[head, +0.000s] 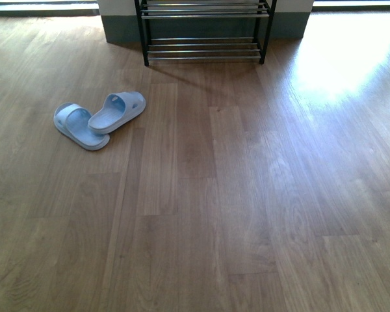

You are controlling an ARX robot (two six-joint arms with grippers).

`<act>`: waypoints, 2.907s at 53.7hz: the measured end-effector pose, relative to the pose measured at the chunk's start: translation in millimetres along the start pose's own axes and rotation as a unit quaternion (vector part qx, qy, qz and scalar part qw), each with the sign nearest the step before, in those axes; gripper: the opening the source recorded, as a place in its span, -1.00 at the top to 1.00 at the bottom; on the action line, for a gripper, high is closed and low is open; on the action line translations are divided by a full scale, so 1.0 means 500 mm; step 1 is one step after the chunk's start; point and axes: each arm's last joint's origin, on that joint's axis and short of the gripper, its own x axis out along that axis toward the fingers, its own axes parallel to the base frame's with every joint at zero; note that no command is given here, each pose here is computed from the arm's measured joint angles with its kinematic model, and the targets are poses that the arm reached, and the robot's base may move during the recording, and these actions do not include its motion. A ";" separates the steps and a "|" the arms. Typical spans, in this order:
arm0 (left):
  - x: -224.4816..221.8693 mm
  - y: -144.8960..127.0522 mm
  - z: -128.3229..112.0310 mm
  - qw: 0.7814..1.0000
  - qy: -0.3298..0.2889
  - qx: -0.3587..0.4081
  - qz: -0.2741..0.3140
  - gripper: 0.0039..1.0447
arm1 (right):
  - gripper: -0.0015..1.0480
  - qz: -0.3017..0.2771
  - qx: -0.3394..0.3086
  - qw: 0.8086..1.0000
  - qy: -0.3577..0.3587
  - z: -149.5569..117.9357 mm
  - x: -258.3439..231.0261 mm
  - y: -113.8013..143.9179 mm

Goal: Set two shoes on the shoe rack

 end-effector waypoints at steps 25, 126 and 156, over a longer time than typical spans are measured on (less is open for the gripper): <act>0.000 0.000 0.000 1.000 0.000 0.000 0.000 -0.83 | -0.82 0.000 0.000 1.000 0.000 0.000 0.000 0.000; 0.000 0.000 0.000 1.000 0.000 0.000 0.001 -0.83 | -0.82 0.001 0.000 1.000 0.000 0.000 0.000 0.000; 0.000 0.000 0.000 1.000 0.000 0.000 0.000 -0.83 | -0.82 0.001 0.000 1.000 0.000 0.000 0.000 0.000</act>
